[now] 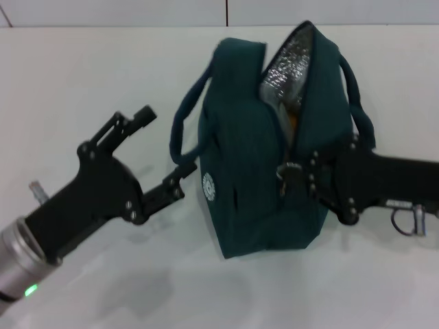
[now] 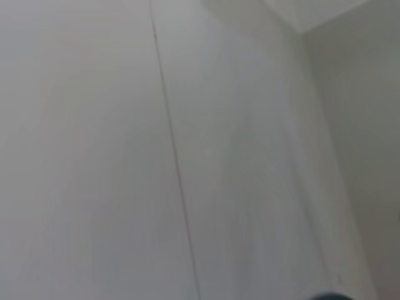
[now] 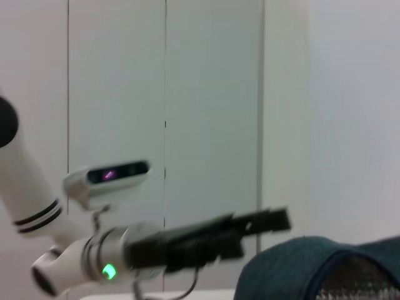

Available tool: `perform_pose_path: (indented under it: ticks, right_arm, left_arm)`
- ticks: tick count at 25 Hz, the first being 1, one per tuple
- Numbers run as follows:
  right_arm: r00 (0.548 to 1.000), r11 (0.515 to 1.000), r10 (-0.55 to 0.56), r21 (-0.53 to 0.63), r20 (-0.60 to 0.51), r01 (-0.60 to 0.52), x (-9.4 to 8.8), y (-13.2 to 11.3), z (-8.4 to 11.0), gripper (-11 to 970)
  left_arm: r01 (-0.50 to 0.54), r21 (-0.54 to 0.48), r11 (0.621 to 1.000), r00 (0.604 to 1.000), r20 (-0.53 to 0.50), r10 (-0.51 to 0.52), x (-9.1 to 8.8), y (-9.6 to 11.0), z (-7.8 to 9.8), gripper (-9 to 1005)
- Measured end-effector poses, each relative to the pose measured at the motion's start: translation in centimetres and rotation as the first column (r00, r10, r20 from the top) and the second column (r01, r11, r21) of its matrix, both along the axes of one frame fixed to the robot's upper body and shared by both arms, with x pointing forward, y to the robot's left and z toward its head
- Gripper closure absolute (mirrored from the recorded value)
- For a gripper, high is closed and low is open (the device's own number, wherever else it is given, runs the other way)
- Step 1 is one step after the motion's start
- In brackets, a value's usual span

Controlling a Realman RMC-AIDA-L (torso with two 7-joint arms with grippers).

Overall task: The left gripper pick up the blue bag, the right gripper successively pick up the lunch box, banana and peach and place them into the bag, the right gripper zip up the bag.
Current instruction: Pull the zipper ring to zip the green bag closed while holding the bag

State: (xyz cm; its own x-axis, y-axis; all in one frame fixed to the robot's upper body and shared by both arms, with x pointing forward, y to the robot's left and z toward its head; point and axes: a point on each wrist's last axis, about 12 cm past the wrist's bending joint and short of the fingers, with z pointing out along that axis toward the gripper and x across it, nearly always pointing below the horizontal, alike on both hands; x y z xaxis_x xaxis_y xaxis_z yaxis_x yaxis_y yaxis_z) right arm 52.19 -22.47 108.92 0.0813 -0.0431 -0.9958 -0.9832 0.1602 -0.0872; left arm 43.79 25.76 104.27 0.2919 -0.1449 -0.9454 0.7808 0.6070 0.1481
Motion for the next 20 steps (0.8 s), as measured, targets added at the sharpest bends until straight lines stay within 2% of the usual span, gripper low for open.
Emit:
perform_pose_path:
  ticks: [6,10,18,20]
  right_arm:
    - [0.999,0.999,-0.025,0.03,0.027,0.025,1.0,0.3,0.8,955]
    - [0.997,0.998,-0.046,0.039,0.058,0.043,1.2,0.3,1.0,955]
    - [0.998,1.0,-0.003,0.026,0.069,0.001,1.7,1.6,1.2,955]
    - [0.998,1.0,0.01,0.023,0.067,-0.011,1.6,1.8,1.1,955]
  left_arm:
    - [-0.043,0.009,0.999,0.997,-0.062,0.043,-1.8,0.2,-1.4,150]
    - [-0.032,0.019,0.999,0.995,-0.098,0.034,-2.3,0.0,-1.8,150]
    - [0.128,0.032,0.991,0.974,-0.191,-0.12,-1.5,-1.9,-2.2,156]
    - [0.139,0.032,0.99,0.971,-0.199,-0.13,-1.4,-2.0,-2.2,166]
